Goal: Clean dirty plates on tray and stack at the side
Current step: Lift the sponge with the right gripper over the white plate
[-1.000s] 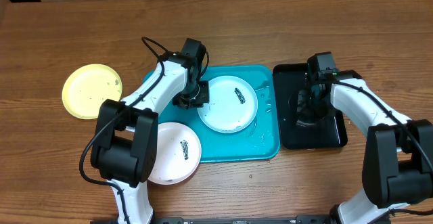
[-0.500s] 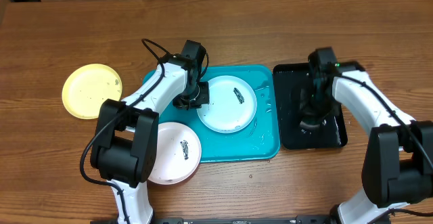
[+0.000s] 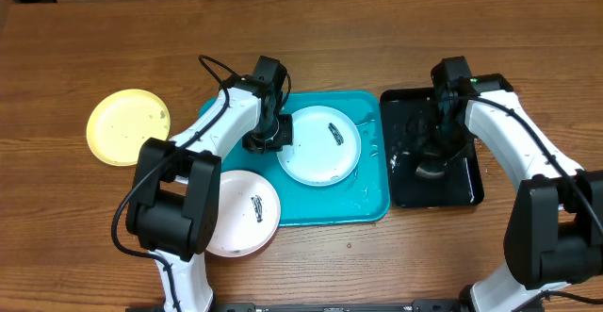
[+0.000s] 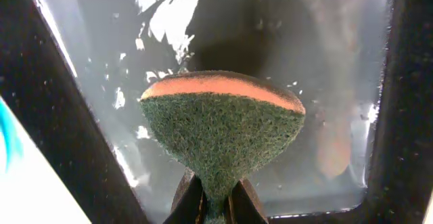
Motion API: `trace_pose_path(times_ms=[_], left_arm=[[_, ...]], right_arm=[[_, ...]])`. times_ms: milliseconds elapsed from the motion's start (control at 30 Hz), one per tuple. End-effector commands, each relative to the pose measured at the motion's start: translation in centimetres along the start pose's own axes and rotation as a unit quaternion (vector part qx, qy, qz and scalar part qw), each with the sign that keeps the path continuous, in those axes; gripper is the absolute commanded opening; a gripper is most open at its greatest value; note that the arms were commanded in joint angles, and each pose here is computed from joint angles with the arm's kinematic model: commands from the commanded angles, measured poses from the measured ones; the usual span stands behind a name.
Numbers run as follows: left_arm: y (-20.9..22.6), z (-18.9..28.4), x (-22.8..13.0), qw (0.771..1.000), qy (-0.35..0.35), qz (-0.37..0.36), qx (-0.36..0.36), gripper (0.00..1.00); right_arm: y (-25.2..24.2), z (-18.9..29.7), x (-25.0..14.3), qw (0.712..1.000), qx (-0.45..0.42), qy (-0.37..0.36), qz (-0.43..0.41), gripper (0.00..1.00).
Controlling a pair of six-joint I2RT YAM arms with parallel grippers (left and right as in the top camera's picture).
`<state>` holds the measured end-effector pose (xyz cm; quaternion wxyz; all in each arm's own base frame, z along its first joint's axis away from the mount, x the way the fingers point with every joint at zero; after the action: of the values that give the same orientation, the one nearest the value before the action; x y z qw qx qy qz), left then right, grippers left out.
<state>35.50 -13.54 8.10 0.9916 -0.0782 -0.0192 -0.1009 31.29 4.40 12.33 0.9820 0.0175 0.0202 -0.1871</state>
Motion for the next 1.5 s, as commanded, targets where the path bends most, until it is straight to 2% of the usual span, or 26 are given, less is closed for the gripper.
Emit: trace_pose_path(times_ms=[0, 200, 333, 500, 767, 1033, 1267, 1333, 1467], left_arm=[[-0.3, -1.0, -0.5, 0.999, 0.017, -0.026, -0.019, 0.04], [-0.3, -0.9, -0.8, 0.999, 0.025, -0.034, -0.018, 0.04], [-0.2, -0.9, -0.7, 0.999, 0.021, -0.033, -0.018, 0.04], [-0.1, -0.9, -0.8, 0.999, 0.024, -0.032, -0.016, 0.04], [-0.2, -0.9, -0.9, 0.999, 0.027, -0.031, -0.018, 0.04], [-0.2, -0.9, -0.8, 0.999, 0.025, -0.031, -0.018, 0.04], [-0.2, -0.9, -0.8, 0.999, 0.023, -0.032, -0.018, 0.04], [-0.2, -0.9, -0.8, 0.999, 0.024, -0.032, -0.018, 0.04], [-0.2, -0.9, -0.9, 0.999, 0.027, -0.031, -0.018, 0.04]], right_arm=[[0.3, 0.1, 0.1, 1.000, 0.014, -0.004, 0.017, 0.04], [0.3, 0.2, 0.2, 0.999, 0.016, -0.009, 0.028, 0.04], [0.1, 0.9, -0.7, 0.999, 0.011, 0.023, 0.026, 0.04], [0.2, 1.4, -0.5, 1.000, 0.013, 0.014, 0.022, 0.04], [0.0, -0.3, -0.8, 1.000, -0.004, 0.002, 0.027, 0.04], [1.1, 3.5, -0.2, 0.999, 0.027, -0.007, 0.027, 0.04], [1.5, 1.7, -1.1, 0.999, 0.013, 0.007, 0.032, 0.04], [1.8, 2.3, -1.4, 0.999, 0.026, 0.021, 0.031, 0.04], [2.3, 4.1, -0.7, 0.999, 0.034, 0.004, 0.012, 0.04]])
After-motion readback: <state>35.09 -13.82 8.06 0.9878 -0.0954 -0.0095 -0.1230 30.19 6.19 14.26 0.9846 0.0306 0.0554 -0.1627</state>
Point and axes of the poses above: each gripper's point midway between its finger pads, its own z axis back along the fingers, its own y axis along the line the jaws close on, x = y × z, the point moved 7 cm from there along z, back along the fingers, and after that the axes turned 13 degrees about -z, right-handed, at the moved point
